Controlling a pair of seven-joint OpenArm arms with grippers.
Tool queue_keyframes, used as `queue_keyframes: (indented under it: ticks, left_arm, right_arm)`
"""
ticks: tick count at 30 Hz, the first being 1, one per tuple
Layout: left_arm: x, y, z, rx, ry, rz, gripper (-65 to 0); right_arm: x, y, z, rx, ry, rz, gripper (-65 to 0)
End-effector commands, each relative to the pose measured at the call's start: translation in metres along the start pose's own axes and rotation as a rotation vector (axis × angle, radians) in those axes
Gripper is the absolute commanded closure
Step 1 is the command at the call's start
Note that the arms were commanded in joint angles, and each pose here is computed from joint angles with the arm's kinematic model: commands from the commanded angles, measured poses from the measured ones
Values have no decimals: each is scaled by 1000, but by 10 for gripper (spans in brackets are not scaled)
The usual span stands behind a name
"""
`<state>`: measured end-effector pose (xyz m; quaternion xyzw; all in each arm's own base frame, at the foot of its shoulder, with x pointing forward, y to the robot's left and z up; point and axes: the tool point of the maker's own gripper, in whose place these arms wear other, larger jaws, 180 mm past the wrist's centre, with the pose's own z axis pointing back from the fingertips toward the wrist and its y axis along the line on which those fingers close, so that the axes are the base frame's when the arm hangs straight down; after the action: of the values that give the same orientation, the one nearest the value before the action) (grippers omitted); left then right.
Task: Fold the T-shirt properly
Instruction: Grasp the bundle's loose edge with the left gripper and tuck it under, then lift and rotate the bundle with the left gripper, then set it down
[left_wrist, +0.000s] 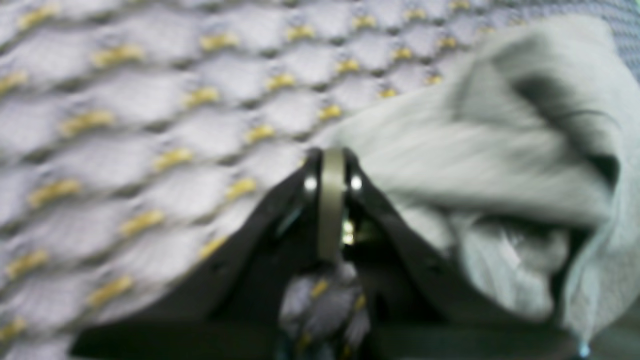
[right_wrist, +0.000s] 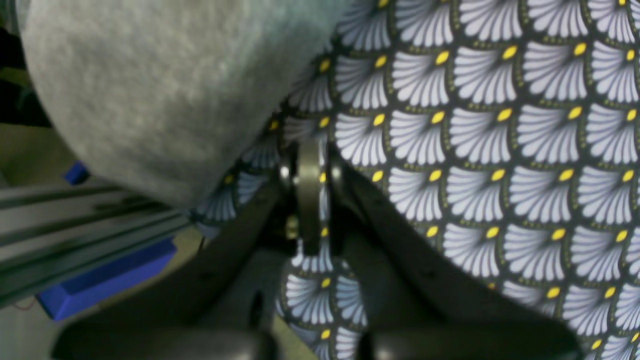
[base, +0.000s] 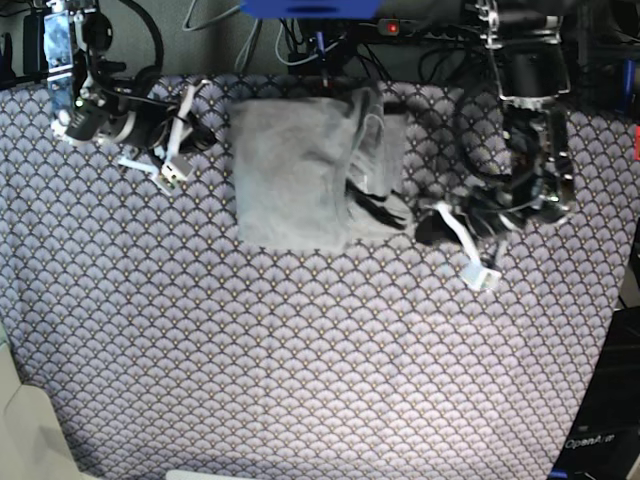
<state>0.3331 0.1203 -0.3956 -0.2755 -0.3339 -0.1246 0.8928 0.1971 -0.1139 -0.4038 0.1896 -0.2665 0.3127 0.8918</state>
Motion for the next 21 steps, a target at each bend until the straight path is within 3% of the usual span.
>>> queue_keyframes:
  ticks: [1, 13, 21]
  left_arm:
    - [30, -7, 8, -21, -80, -39, 0]
    - [-41, 1, 35, 63, 41, -33, 0]
    - [-63, -40, 10, -38, 90, -32, 0]
  right_arm:
    - [12, -1, 4, -2, -45, 7, -1]
    - [16, 13, -4, 36, -53, 11, -1]
    - [19, 15, -6, 39, -63, 6, -1]
